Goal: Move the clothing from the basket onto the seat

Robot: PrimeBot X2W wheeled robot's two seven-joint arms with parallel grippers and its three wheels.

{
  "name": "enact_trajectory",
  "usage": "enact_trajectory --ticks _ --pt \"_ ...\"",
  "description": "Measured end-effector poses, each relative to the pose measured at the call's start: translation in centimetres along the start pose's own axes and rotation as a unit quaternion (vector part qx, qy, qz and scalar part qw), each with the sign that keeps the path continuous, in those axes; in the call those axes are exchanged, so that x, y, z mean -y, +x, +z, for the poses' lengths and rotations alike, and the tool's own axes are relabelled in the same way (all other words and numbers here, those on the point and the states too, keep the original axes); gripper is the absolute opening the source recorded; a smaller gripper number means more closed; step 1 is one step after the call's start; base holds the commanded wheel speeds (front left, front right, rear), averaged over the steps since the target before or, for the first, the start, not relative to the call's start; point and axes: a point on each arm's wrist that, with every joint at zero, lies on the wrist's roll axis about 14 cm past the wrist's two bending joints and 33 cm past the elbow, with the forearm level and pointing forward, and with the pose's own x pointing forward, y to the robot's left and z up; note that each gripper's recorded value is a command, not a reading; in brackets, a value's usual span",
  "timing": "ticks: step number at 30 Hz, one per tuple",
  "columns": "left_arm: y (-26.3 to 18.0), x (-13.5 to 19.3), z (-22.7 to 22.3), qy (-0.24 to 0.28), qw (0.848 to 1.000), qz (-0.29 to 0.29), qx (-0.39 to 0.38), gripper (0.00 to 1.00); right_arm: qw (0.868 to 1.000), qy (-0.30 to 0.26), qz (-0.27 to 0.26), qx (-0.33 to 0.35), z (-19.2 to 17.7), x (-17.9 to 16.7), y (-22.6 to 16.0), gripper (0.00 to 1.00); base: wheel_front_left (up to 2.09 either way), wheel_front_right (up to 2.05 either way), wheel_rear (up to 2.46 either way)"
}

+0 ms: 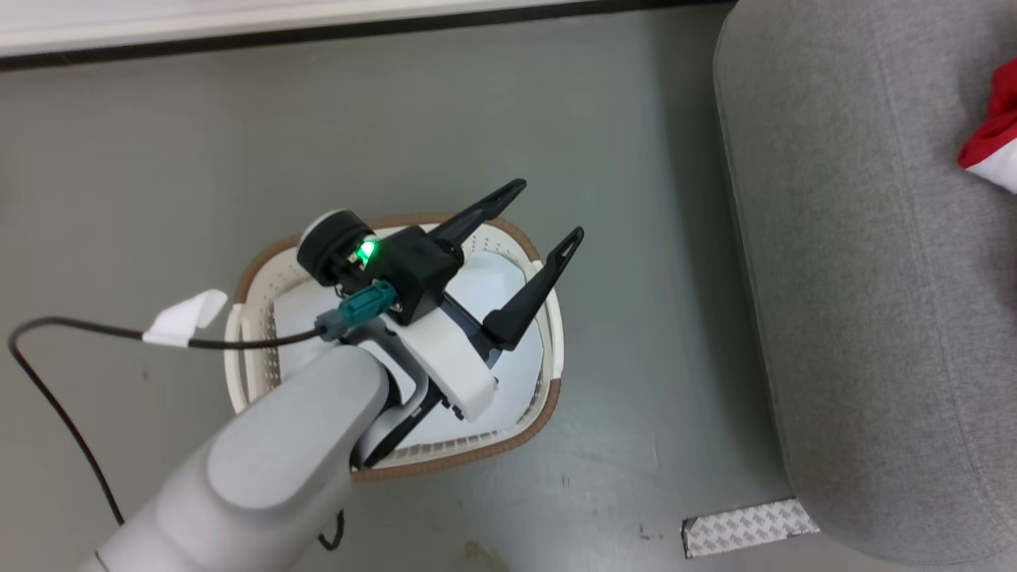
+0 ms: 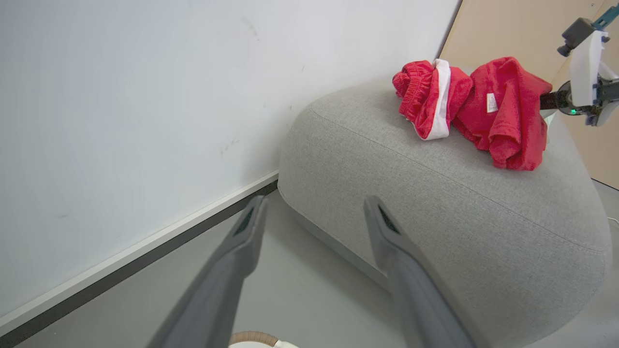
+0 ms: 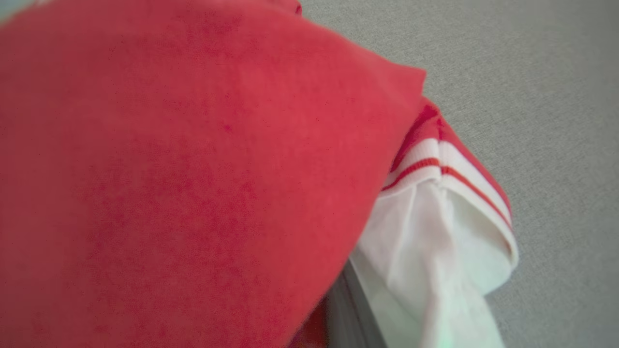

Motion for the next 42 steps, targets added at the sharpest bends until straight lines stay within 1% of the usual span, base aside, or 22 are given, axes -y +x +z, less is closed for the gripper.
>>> enact_trajectory --ticks 6,8,12,16,20,24,29,32,35,38,39,42 --pt "-0.7 1.2 1.7 0.002 1.0 0.007 0.007 1.0 1.0 -0.002 0.007 0.008 1.0 0.5 -2.1 1.0 0.0 0.0 0.0" --pt "-1.1 1.6 2.4 0.005 1.0 0.011 0.01 1.0 1.0 -0.007 0.009 0.003 0.7 0.7 -3.1 1.0 0.0 0.0 0.0" --pt "-2.1 1.9 4.1 0.002 0.999 0.032 0.022 1.0 0.999 -0.023 0.02 0.011 1.0 1.0 -5.3 1.0 0.0 0.0 0.0" --pt "-3.2 2.4 6.2 0.006 0.998 0.051 0.04 1.0 0.997 -0.038 0.037 0.058 3.2 1.1 -7.8 1.0 0.0 0.0 0.0" --pt "-4.5 2.4 8.1 0.016 0.996 0.076 0.054 1.0 0.988 -0.049 0.071 0.128 6.1 -0.1 -10.5 1.0 0.0 0.0 0.0" --pt "-6.3 1.5 9.9 0.022 0.991 0.115 0.072 1.0 0.969 -0.066 0.121 0.206 9.1 -2.8 -13.5 1.0 0.0 0.0 0.0" --pt "-9.2 0.0 12.2 0.03 0.981 0.165 0.097 1.0 0.943 -0.076 0.178 0.272 10.9 -6.6 -16.4 1.0 0.0 0.0 0.0" --pt "-11.1 -0.7 13.0 0.03 0.974 0.196 0.108 1.0 0.923 -0.068 0.211 0.315 11.9 -9.0 -18.0 1.0 0.0 0.0 0.0" --pt "-13.3 -1.4 13.6 0.026 0.966 0.229 0.119 1.0 0.903 -0.057 0.244 0.349 12.1 -11.6 -19.4 1.0 0.0 0.0 0.0" --pt "-15.7 -2.3 14.2 0.025 0.955 0.265 0.132 1.0 0.883 -0.044 0.278 0.376 11.8 -14.2 -20.7 1.0 0.0 0.0 0.0" --pt "-17.5 -2.9 14.5 0.023 0.945 0.293 0.142 1.0 0.874 -0.053 0.297 0.382 11.0 -16.0 -21.3 1.0 0.0 0.0 0.0" --pt "-20.3 -3.6 14.8 0.02 0.928 0.337 0.156 1.0 0.858 -0.048 0.325 0.395 10.1 -18.3 -22.3 1.0 0.0 0.0 0.0"
